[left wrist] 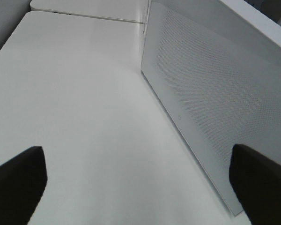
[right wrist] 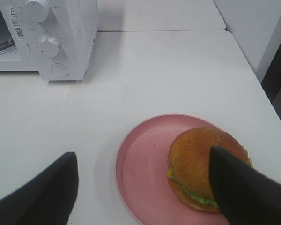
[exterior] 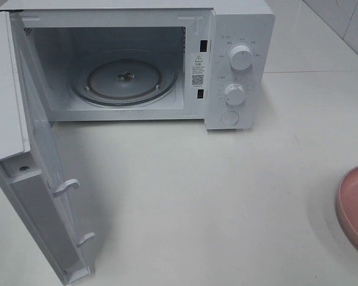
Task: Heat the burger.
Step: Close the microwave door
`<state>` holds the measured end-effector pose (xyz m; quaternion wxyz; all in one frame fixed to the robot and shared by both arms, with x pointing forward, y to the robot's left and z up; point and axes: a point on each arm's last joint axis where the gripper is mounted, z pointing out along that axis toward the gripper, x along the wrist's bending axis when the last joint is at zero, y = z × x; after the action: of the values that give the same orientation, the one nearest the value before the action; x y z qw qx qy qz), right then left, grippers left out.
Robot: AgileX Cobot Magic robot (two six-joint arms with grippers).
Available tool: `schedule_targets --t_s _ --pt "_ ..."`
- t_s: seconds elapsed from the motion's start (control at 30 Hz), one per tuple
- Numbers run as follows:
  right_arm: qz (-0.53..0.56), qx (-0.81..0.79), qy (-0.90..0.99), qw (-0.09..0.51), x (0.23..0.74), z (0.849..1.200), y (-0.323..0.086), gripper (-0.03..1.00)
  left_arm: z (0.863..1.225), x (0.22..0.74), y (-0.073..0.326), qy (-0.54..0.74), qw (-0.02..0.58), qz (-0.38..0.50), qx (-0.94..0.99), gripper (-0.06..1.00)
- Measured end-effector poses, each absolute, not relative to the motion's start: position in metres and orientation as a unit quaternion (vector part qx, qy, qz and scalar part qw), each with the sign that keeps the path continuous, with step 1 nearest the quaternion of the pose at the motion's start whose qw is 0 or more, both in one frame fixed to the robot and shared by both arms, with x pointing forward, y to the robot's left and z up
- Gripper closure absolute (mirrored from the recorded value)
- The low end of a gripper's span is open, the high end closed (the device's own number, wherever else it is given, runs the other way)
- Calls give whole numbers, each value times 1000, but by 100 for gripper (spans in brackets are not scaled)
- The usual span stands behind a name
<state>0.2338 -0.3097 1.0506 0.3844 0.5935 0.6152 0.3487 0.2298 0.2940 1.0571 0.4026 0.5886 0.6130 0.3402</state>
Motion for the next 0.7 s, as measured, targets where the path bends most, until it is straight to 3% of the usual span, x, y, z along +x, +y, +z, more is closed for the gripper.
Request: schedule_targets --t_s 0.7 --pt "349 593 615 384 234 1051 -310 24 1057 230 294 613 403 340 589 -3"
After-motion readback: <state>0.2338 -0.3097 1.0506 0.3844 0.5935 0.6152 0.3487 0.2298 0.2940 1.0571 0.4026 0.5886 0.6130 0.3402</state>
